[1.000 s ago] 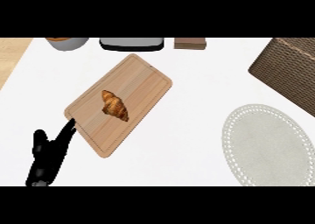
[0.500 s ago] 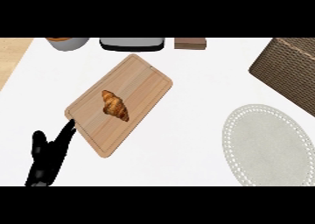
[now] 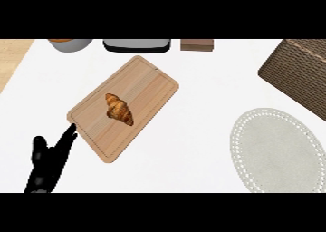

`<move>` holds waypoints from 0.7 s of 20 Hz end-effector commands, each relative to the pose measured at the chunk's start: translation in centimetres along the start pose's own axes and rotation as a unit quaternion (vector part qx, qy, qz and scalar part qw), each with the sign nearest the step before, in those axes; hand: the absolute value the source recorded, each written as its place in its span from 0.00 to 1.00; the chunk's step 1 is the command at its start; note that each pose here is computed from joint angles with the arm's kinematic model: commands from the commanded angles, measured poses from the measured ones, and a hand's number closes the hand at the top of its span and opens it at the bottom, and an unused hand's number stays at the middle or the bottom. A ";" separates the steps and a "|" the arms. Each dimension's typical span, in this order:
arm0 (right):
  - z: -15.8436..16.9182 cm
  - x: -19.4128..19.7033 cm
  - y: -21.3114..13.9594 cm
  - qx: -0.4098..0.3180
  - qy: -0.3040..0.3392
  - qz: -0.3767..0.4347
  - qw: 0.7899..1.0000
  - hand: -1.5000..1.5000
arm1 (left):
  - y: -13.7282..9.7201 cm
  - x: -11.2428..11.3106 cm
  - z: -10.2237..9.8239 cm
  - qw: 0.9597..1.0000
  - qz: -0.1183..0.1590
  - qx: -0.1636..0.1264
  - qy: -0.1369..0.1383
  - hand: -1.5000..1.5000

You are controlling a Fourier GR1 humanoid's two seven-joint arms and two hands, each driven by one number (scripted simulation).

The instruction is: Pick the bell pepper from the placemat and place it in the basket

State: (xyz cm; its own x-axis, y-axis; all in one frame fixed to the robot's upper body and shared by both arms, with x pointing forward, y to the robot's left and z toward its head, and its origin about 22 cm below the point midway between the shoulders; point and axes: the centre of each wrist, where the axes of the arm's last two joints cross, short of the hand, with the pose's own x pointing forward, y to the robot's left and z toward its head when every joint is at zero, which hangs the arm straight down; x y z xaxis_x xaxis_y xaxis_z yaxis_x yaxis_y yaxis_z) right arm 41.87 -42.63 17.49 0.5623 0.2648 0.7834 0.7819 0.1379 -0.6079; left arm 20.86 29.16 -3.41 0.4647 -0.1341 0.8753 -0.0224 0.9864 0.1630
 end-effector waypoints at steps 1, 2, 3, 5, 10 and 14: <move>0.1 -0.6 0.5 0.011 -0.017 0.072 0.997 0.00 | -0.8 -0.1 -0.7 1.000 0.009 -0.003 0.025 0.50; -0.6 -2.1 0.2 0.018 -0.023 0.080 0.996 0.00 | 0.0 -3.1 0.0 0.999 0.020 0.006 0.037 0.50; -0.3 -1.3 0.2 0.005 -0.024 0.073 0.997 0.00 | -0.3 -1.4 0.3 1.000 0.004 -0.006 0.023 0.50; -1.5 -1.0 -1.1 -0.002 -0.042 0.055 0.998 0.00 | 1.4 -0.4 -0.5 1.000 0.011 -0.002 0.028 0.50; -1.9 -0.3 -2.1 -0.013 -0.039 0.027 0.999 0.00 | 1.1 -2.4 -0.8 0.999 0.012 0.003 0.035 0.50; -1.7 -1.0 -2.0 -0.051 -0.024 -0.027 0.998 0.00 | -0.3 -1.3 -0.1 0.999 0.010 0.010 0.028 0.50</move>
State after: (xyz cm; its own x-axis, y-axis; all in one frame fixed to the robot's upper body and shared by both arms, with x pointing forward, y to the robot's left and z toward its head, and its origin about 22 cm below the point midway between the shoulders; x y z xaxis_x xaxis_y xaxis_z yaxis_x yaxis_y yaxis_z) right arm 40.33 -45.00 18.24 0.5590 0.3276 0.7617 0.7878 0.0765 -0.6111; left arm 20.44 29.64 -3.72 0.4645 -0.1232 0.8770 -0.0360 0.9868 0.1577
